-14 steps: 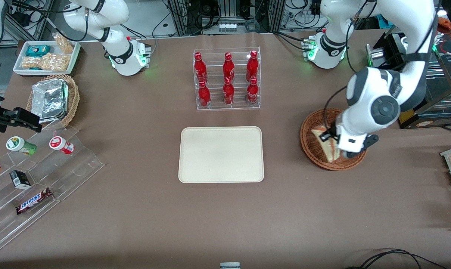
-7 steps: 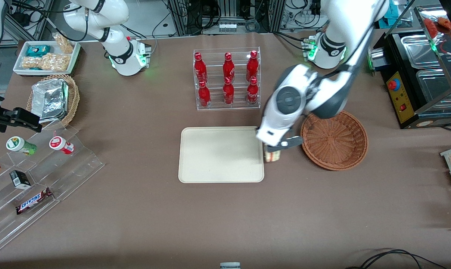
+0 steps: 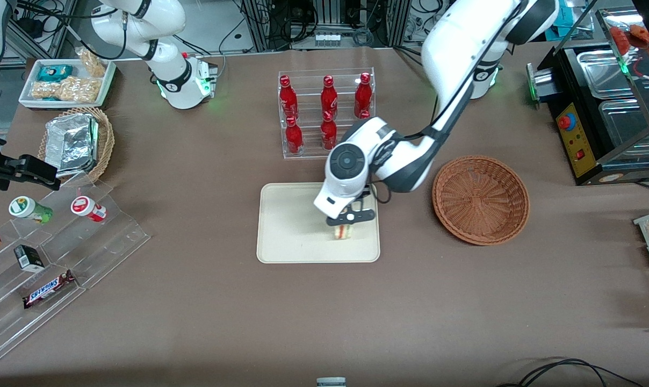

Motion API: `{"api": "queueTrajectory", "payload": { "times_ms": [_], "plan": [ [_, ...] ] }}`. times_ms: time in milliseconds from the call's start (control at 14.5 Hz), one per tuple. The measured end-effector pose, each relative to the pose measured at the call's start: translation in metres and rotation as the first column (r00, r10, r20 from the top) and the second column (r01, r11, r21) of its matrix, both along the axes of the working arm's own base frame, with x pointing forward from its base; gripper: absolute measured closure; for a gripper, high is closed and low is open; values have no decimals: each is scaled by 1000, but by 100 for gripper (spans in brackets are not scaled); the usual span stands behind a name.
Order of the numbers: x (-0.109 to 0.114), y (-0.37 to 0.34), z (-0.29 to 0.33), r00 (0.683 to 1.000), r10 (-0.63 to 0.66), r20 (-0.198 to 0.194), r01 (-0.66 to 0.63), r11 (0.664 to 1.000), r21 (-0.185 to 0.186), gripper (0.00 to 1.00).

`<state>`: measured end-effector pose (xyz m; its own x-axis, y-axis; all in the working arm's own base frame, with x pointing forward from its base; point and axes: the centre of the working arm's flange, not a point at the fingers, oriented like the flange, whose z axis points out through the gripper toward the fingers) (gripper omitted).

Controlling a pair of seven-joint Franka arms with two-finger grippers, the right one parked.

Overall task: Place sandwich from basket to tray
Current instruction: 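Lift the sandwich and carry it over the cream tray, then lower the sandwich onto the tray and open the left gripper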

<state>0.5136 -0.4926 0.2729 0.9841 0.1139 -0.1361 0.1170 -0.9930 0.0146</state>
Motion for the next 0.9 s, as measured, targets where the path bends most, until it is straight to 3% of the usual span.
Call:
{"api": "queueTrajectory", "payload": {
  "times_ms": [138, 276, 414, 621, 897],
  "plan": [
    [-13, -26, -19, 999, -26, 25, 27, 999, -36, 57],
    [-20, -39, -27, 999, -43, 27, 44, 998, -43, 56],
    [-17, -40, -25, 998, -41, 37, 43, 998, -46, 47],
    [-5, -33, -19, 998, -26, 52, 28, 999, -43, 44],
    [15, -4, -6, 1000, 4, 31, -5, 999, 42, 15]
  ]
}}
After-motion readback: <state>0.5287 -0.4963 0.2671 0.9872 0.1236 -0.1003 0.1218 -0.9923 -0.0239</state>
